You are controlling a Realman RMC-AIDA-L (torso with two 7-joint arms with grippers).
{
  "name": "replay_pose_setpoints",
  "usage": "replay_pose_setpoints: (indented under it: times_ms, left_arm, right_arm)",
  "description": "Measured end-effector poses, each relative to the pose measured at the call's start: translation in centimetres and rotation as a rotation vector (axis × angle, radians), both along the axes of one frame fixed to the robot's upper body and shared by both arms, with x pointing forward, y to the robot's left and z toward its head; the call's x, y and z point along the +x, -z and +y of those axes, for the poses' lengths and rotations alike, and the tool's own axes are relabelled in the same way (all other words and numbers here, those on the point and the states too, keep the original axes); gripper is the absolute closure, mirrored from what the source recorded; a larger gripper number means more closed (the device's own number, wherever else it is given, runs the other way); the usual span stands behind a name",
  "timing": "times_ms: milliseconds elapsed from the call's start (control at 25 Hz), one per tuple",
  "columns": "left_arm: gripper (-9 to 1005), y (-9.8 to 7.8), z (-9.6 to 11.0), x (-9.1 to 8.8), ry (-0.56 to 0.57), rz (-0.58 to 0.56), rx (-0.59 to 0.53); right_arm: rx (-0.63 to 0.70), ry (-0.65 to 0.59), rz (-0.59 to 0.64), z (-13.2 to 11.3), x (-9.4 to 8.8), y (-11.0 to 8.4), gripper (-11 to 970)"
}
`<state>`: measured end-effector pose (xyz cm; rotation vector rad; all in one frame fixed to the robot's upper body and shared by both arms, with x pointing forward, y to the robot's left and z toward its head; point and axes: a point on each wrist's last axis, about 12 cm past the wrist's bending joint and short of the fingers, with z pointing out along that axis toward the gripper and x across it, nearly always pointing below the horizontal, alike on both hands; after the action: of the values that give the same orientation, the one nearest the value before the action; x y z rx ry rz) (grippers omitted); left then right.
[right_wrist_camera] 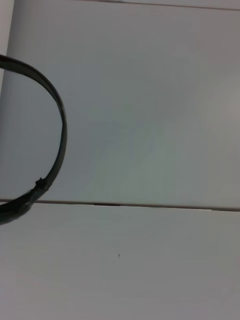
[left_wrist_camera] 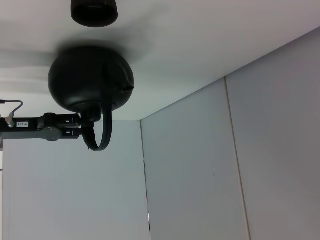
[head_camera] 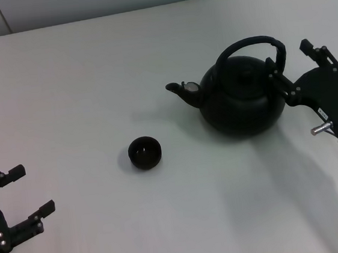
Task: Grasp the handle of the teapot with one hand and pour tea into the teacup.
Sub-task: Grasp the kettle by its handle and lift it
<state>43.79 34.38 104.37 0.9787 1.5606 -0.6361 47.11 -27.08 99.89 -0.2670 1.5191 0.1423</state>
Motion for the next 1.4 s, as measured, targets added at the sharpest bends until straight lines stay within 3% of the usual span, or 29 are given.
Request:
replay_pose_setpoints:
  times_ms: [160, 240, 720, 920, 1120, 1400]
  left_arm:
    - [185, 0.0, 0.0, 0.0, 0.001, -0.001, 0.0]
    - [185, 0.0, 0.0, 0.0, 0.001, -0.002, 0.0]
    - [185, -0.1, 0.0, 0.1, 0.001, -0.003, 0.002]
    - [185, -0.1, 0.0, 0.2, 0.001, -0.004, 0.003]
    - [185, 0.0, 0.0, 0.1, -0.001, -0.001, 0.002]
    - [185, 0.0, 0.0, 0.1, -0.004, 0.002, 0.002]
  right_arm:
    - [0.005, 0.002, 0.001, 0.1, -0.2, 0.1, 199]
    - [0.006, 0.003, 0.001, 0.1, -0.2, 0.1, 363]
    - [0.014, 0.002, -0.002, 0.2, -0.3, 0.0, 605]
    - [0.013, -0.001, -0.006, 0.3, -0.1, -0.1, 833]
    - [0.039, -0.009, -0.038, 0.1, 0.7, -0.8, 877]
    - [0.06, -0.19, -0.037, 0.1, 3.9, -2.5, 878]
